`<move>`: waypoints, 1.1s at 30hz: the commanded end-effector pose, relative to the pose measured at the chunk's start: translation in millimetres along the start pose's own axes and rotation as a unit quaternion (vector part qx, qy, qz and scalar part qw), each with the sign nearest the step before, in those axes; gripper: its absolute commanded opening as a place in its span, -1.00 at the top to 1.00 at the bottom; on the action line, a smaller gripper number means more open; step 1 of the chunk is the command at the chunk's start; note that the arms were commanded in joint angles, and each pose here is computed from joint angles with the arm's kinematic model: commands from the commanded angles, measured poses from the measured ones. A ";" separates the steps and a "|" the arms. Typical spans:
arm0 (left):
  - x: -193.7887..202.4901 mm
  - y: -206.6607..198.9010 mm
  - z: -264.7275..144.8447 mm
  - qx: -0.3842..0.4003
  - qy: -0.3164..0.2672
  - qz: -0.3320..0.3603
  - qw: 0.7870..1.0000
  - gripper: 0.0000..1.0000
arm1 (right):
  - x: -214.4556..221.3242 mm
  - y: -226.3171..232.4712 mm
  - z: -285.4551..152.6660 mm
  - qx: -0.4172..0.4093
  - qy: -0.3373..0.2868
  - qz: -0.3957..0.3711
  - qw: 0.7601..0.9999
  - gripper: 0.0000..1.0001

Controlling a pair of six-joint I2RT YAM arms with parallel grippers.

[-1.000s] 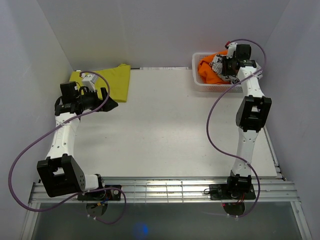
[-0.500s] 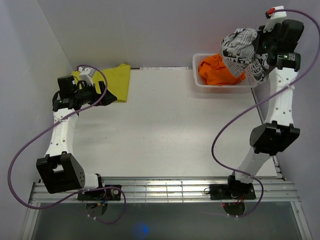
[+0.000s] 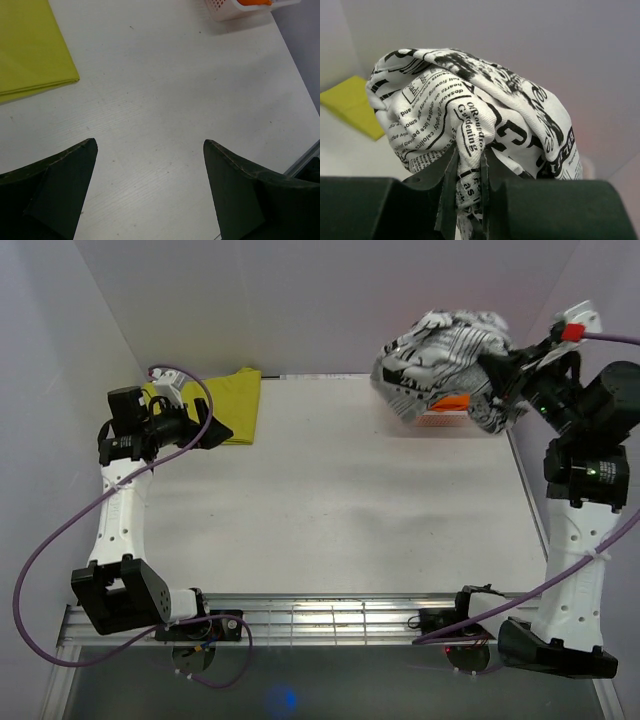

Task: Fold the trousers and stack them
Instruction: Move the trousers to the center of the board, then flatten the trousers out

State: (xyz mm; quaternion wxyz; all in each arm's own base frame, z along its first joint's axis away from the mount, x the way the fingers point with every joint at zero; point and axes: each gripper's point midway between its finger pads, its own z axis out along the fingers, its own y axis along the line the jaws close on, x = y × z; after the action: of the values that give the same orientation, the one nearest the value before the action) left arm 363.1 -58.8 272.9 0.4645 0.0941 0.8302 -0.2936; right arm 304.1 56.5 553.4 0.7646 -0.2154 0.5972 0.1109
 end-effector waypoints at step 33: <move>294.8 -104.7 100.5 0.152 0.353 0.400 0.832 -0.94 | 463.4 124.0 -88.6 -0.125 0.573 0.112 0.802 -0.60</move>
State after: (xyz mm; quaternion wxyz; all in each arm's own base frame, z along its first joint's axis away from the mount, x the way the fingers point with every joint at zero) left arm 216.2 -244.8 41.4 0.1868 0.5902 0.7607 -0.1953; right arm 281.2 95.9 80.7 0.2223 -0.2576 0.9242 0.1733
